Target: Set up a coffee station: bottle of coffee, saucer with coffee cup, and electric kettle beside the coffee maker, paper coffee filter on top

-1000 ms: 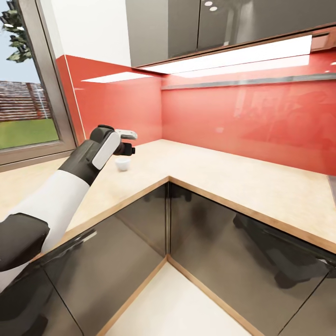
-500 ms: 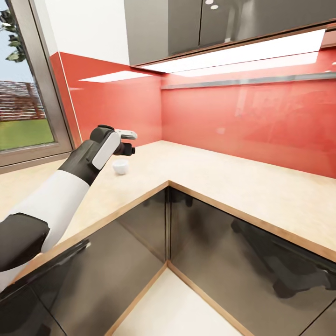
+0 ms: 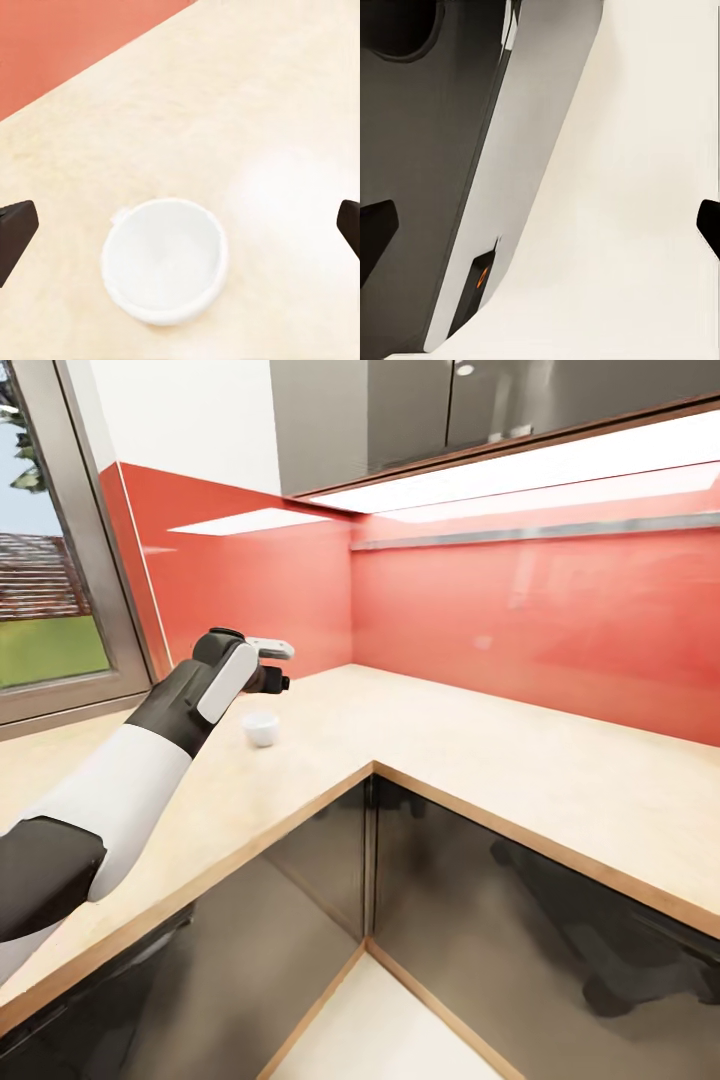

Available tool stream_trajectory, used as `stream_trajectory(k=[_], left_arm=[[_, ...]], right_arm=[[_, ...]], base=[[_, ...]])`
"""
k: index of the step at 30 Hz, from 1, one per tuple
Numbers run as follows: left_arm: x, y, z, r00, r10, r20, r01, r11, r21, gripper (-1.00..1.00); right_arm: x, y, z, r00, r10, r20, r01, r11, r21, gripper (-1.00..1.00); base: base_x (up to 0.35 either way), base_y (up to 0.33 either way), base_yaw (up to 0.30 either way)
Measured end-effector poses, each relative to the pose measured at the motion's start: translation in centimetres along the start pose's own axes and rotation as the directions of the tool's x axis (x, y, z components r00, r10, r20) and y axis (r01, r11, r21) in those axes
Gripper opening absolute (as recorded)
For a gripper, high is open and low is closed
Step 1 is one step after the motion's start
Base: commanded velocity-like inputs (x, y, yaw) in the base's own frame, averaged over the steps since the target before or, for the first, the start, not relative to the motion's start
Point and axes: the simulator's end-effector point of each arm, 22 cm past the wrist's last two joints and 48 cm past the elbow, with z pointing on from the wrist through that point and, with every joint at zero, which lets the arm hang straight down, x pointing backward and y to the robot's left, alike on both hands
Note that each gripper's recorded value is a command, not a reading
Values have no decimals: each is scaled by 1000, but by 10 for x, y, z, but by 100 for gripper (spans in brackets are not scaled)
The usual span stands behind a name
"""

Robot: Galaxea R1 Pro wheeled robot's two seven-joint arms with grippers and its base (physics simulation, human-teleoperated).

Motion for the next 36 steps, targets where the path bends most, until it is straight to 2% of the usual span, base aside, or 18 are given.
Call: stream_trajectory(k=[14,28,33,36], left_arm=[[0,0,1,1000,0,-1,0,1000,0,100],[4,1,3,1000,-1,-11,2,1000,6,100],[9,-12,6,1000,-5,-27,7,997,73,100],[21,-19,13,998,-4,-62,11,994,109,100]], right_arm=[[0,0,0,1000,0,0,0,1000,0,100],[0,0,0,1000,-1,0,1,1000,1,100],[0,0,0,1000,-1,0,1,1000,1,100],[0,0,0,1000,-1,-1,1,1000,1,100]], base=[[48,15,-86],[0,0,-7],[0,0,0],[0,0,0]])
